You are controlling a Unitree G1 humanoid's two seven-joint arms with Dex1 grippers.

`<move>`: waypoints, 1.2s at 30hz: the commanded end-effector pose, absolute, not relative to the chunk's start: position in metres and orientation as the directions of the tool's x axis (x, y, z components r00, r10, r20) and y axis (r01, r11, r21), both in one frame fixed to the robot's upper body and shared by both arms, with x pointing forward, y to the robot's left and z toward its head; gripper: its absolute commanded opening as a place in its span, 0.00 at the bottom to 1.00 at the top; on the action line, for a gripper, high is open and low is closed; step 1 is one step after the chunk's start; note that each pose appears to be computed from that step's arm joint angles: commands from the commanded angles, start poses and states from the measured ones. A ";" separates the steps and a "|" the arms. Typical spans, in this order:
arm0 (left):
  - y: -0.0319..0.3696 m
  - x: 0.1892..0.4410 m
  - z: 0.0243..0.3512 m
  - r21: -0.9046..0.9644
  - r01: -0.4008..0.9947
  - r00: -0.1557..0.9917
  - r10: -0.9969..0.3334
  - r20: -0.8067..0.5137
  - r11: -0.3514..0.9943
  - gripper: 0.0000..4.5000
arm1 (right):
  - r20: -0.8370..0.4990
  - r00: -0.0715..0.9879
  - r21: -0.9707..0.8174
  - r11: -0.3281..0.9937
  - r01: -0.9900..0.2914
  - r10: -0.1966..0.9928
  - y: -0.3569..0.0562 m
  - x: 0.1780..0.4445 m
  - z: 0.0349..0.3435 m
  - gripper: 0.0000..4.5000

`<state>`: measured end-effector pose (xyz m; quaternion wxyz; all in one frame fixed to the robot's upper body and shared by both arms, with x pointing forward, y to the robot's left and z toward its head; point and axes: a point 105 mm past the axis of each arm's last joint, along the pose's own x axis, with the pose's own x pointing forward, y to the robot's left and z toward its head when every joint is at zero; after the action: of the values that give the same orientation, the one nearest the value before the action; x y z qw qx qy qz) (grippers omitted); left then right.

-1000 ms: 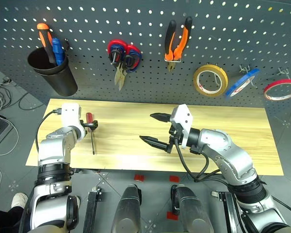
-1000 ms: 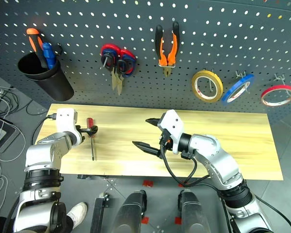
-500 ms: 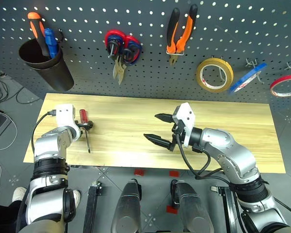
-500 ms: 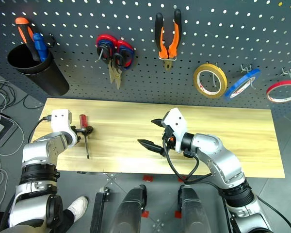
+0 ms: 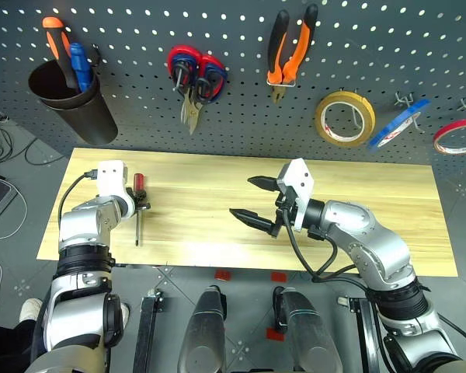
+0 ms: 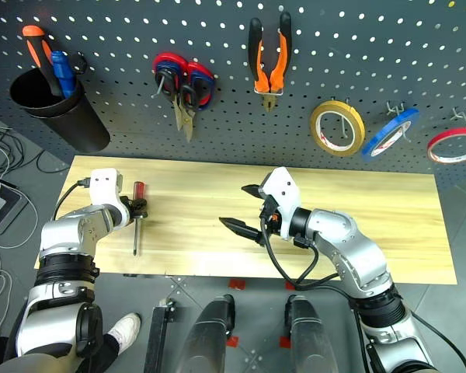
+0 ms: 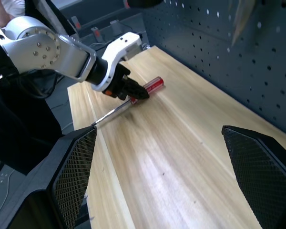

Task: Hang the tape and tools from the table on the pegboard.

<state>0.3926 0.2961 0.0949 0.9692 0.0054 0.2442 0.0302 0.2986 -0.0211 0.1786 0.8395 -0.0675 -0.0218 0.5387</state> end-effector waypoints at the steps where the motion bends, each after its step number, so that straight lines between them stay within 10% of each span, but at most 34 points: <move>1: 0.285 0.388 0.101 0.219 0.067 0.904 0.034 -0.426 0.973 0.21 | 0.017 0.391 -0.150 0.389 -0.909 0.920 -0.021 0.294 0.189 1.00; 11: 0.214 0.353 0.129 0.523 0.257 0.963 -0.166 -0.214 0.813 0.21 | 0.084 0.401 -0.127 0.409 -0.904 0.912 -0.041 0.287 0.200 1.00; 24: 0.185 0.308 0.223 0.576 -0.103 0.941 -0.108 0.321 0.811 0.21 | 0.244 0.478 -0.103 0.513 -0.852 0.843 -0.052 0.285 0.228 1.00; 36: 0.199 0.356 0.322 0.441 -0.286 0.799 -0.042 0.600 0.851 0.21 | 0.363 0.452 -0.116 0.521 -0.846 0.815 -0.034 0.289 0.260 1.00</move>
<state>0.3585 0.1969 0.3089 0.9194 0.2688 -0.2809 0.0588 0.2928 -0.0343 0.2513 0.8546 0.0389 -0.1670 0.4902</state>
